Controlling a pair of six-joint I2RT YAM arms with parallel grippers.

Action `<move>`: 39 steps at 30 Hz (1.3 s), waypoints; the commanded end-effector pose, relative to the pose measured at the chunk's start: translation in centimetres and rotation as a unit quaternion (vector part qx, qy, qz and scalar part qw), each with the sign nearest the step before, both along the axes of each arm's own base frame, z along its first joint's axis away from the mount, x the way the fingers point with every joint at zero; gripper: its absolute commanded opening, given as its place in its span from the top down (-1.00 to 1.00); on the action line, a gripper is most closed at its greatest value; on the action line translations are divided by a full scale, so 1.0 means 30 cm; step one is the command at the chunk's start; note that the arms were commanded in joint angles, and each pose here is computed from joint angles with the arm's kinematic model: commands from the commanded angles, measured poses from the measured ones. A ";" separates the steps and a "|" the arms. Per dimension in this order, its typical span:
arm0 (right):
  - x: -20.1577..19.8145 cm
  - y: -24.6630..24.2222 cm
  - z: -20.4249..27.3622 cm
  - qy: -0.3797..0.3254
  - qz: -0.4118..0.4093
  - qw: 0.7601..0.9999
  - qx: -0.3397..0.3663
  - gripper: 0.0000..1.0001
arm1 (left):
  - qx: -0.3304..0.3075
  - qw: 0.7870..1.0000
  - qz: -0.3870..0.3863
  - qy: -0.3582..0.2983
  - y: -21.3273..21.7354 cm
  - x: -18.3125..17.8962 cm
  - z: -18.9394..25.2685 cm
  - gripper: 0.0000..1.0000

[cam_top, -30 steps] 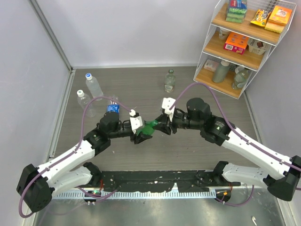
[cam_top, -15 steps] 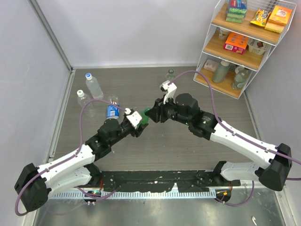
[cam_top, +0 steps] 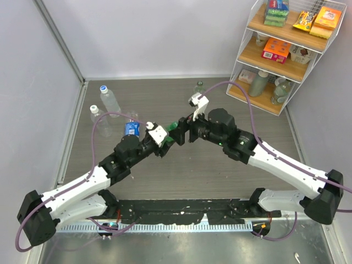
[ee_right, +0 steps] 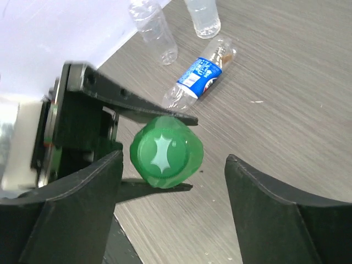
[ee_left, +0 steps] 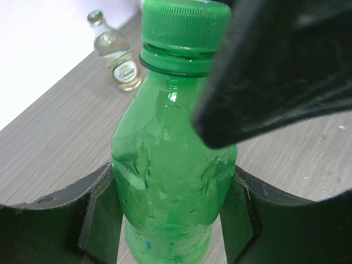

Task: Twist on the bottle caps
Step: Screw the bottle cap onto the plastic bottle.

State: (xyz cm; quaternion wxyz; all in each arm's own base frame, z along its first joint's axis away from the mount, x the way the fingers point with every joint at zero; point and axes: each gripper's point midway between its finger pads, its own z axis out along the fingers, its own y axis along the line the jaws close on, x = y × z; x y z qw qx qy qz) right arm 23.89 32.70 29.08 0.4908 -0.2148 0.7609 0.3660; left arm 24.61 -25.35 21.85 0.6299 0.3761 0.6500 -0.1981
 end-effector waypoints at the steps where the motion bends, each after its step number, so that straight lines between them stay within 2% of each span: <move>1: -0.122 -0.035 0.167 -0.181 0.125 0.976 -0.004 -0.64 | -0.027 0.995 -0.094 0.015 -0.078 -0.089 0.050 1.00; 4: -0.230 -0.054 0.152 -0.250 0.218 0.943 -0.024 -0.74 | -0.024 0.990 -0.132 0.051 -0.087 -0.104 0.007 1.00; 5: -0.259 -0.075 0.169 -0.293 0.239 0.925 -0.035 -0.75 | -0.023 0.984 -0.165 0.066 -0.097 -0.127 -0.002 1.00; 6: -0.314 -0.080 0.128 -0.304 0.286 0.908 -0.043 -0.75 | -0.022 0.979 -0.187 0.074 -0.099 -0.139 -0.006 1.00; 7: -0.337 -0.099 0.127 -0.359 0.312 0.877 -0.063 -0.76 | -0.020 0.975 -0.207 0.076 -0.102 -0.152 -0.005 1.00; 8: -0.380 -0.112 0.089 -0.361 0.347 0.863 -0.072 -0.76 | -0.013 0.970 -0.233 0.070 -0.108 -0.177 -0.007 1.00; 9: -0.385 -0.125 0.093 -0.393 0.352 0.845 -0.084 -0.75 | -0.004 0.965 -0.256 0.062 -0.109 -0.200 -0.011 1.00; 14: -0.382 -0.151 0.046 -0.412 0.379 0.817 -0.139 -0.73 | 0.001 0.929 -0.370 0.008 -0.117 -0.327 0.018 1.00; 16: -0.386 -0.141 0.030 -0.416 0.409 0.797 -0.154 -0.68 | 0.013 0.922 -0.387 0.015 -0.110 -0.349 0.003 1.00; 22: -0.365 -0.103 0.034 -0.383 0.445 0.791 -0.175 -0.50 | 0.027 0.913 -0.405 0.041 -0.118 -0.356 -0.024 1.00; 28: -0.401 -0.097 0.043 -0.373 0.469 0.785 -0.156 -0.27 | 0.028 0.911 -0.410 0.043 -0.118 -0.362 -0.025 1.00; 35: -0.408 -0.096 0.035 -0.359 0.475 0.789 -0.153 -0.16 | 0.028 0.909 -0.415 0.037 -0.117 -0.367 -0.023 1.00; 37: -0.406 -0.090 0.035 -0.354 0.477 0.790 -0.152 -0.08 | 0.029 0.908 -0.415 0.040 -0.117 -0.367 -0.028 1.00; 39: -0.407 -0.084 0.033 -0.349 0.480 0.791 -0.150 0.11 | 0.030 0.908 -0.416 0.044 -0.118 -0.366 -0.029 1.00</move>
